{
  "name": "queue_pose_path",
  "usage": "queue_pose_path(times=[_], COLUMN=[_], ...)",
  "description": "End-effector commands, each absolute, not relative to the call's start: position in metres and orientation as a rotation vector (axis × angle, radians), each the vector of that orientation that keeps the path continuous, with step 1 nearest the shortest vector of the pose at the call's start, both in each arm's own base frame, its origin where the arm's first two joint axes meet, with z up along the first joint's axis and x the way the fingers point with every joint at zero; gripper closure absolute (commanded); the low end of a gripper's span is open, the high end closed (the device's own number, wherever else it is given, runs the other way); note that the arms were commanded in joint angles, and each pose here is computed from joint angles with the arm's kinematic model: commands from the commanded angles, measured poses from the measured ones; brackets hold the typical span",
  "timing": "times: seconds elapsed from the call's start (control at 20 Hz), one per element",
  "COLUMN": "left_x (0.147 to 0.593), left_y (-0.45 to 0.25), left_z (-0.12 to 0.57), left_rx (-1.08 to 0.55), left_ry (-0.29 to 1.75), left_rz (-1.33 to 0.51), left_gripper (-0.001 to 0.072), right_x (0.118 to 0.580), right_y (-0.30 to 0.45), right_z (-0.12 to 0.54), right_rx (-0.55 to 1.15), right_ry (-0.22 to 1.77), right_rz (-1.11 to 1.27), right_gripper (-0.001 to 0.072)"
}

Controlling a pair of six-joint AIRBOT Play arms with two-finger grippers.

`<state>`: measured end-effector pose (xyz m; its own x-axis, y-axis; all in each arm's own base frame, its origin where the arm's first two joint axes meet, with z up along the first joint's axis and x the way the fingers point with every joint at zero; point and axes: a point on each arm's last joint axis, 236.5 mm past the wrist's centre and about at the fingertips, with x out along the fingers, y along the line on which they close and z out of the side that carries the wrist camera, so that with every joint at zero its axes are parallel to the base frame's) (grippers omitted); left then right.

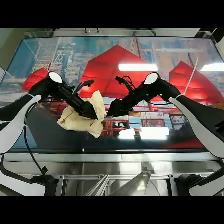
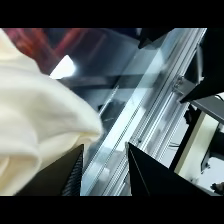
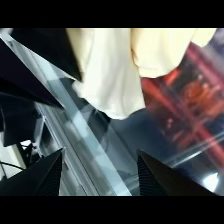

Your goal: Fold the shirts.

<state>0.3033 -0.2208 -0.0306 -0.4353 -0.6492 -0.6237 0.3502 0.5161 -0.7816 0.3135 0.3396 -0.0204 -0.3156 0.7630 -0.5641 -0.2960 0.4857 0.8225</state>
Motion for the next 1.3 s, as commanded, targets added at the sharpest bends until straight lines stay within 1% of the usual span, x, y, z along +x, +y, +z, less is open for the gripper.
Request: queue_pose_path(times=[0.0, 0.1, 0.2, 0.3, 0.35, 0.4, 0.45, 0.55, 0.65, 0.8, 0.85, 0.9, 0.95, 1.0, 1.05, 1.1, 1.15, 1.2, 1.25], left_x=[0.327, 0.342, 0.347, 0.353, 0.353, 0.350, 0.344, 0.331, 0.320, 0.319, 0.319, 0.318, 0.316, 0.313, 0.310, 0.308, 0.309, 0.311, 0.313], left_y=[-0.188, -0.162, -0.132, -0.091, -0.071, -0.056, -0.044, -0.037, -0.043, -0.068, -0.076, -0.085, -0.089, -0.094, -0.097, -0.100, -0.100, -0.100, -0.097], left_z=[0.004, 0.029, 0.048, 0.045, 0.035, 0.024, 0.010, -0.014, -0.035, -0.052, -0.054, -0.059, -0.065, -0.071, -0.076, -0.078, -0.077, -0.076, -0.073], left_rx=[-0.254, -0.279, -0.312, -0.331, -0.347, -0.370, -0.405, -0.475, -0.496, -0.538, -0.560, -0.564, -0.565, -0.563, -0.561, -0.555, -0.549, -0.540, -0.535], left_ry=[1.708, 1.630, 1.567, 1.521, 1.515, 1.524, 1.542, 1.574, 1.590, 1.576, 1.580, 1.592, 1.612, 1.633, 1.648, 1.655, 1.649, 1.640, 1.627], left_rz=[-1.060, -0.998, -0.929, -0.785, -0.710, -0.656, -0.609, -0.578, -0.594, -0.681, -0.711, -0.750, -0.766, -0.783, -0.794, -0.810, -0.813, -0.817, -0.813], left_gripper=[0.0407, 0.0407, 0.0407, 0.0406, 0.0339, 0.0108, -0.0005, -0.0003, -0.0003, 0.0000, 0.0059, 0.0200, 0.0339, 0.0517, 0.0657, 0.0697, 0.0699, 0.0700, 0.0700], right_x=[0.312, 0.312, 0.309, 0.302, 0.298, 0.294, 0.291, 0.287, 0.286, 0.286, 0.287, 0.288, 0.290, 0.290, 0.290, 0.290, 0.290, 0.290, 0.291], right_y=[0.342, 0.350, 0.361, 0.370, 0.374, 0.377, 0.382, 0.391, 0.399, 0.406, 0.408, 0.411, 0.415, 0.418, 0.419, 0.419, 0.418, 0.417, 0.417], right_z=[-0.029, -0.040, -0.053, -0.066, -0.072, -0.078, -0.083, -0.088, -0.089, -0.087, -0.086, -0.086, -0.086, -0.086, -0.087, -0.089, -0.090, -0.090, -0.090], right_rx=[0.360, 0.314, 0.297, 0.284, 0.279, 0.275, 0.278, 0.284, 0.301, 0.338, 0.357, 0.381, 0.412, 0.426, 0.441, 0.443, 0.429, 0.427, 0.429], right_ry=[1.541, 1.526, 1.528, 1.547, 1.558, 1.569, 1.578, 1.574, 1.567, 1.561, 1.561, 1.558, 1.556, 1.545, 1.548, 1.552, 1.549, 1.548, 1.549], right_rz=[1.098, 1.079, 1.072, 1.072, 1.072, 1.072, 1.075, 1.082, 1.081, 1.083, 1.083, 1.080, 1.078, 1.097, 1.099, 1.098, 1.102, 1.101, 1.101], right_gripper=[0.0187, 0.0188, 0.0187, 0.0187, 0.0187, 0.0187, 0.0187, 0.0187, 0.0187, 0.0188, 0.0189, 0.0193, 0.0292, 0.0456, 0.0548, 0.0626, 0.0677, 0.0693, 0.0693])
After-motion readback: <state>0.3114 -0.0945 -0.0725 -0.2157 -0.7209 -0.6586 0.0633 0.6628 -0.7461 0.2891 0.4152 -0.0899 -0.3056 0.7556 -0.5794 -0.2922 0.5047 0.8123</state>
